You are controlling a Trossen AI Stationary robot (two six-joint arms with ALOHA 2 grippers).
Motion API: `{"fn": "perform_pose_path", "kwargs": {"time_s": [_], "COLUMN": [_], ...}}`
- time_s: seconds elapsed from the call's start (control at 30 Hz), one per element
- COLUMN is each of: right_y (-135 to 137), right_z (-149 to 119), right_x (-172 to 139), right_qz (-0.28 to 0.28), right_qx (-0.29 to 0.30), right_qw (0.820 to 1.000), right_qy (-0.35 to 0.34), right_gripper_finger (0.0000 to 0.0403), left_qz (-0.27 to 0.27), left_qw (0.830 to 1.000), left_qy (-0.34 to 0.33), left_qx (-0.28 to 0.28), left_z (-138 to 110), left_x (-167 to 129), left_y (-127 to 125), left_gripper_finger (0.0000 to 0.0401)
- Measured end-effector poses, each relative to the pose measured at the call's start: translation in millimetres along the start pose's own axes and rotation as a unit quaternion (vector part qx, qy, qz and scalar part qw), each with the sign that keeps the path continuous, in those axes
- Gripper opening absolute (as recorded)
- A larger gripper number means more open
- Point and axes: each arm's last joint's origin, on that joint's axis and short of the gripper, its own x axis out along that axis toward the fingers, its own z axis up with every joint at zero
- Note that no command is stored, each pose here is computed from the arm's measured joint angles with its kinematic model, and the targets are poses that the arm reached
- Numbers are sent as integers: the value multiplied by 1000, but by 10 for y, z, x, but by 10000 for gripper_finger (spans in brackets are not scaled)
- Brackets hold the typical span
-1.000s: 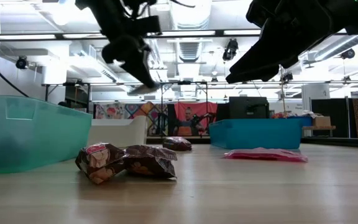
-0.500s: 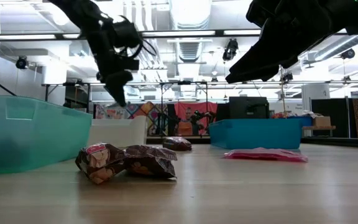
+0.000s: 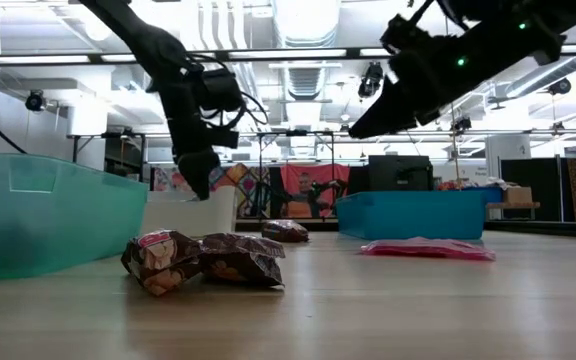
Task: Sort candy
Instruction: Put the white chocolate bar into the white bin
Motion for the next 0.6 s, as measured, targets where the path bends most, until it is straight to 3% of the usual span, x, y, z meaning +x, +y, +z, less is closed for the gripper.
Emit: {"fn": "perform_pose_path", "kwargs": {"time_s": [0.6], "right_y": [-50], "right_z": [-11], "right_x": [26], "right_qz": [-5], "right_qx": [8], "right_qw": [1000], "right_qy": [9], "right_gripper_finger": [210], "left_qz": [11], "left_qw": [999], "left_qy": [-11], "left_qx": [-31], "left_z": [14], "left_x": [-70], "left_y": [5], "left_gripper_finger": [162]}}
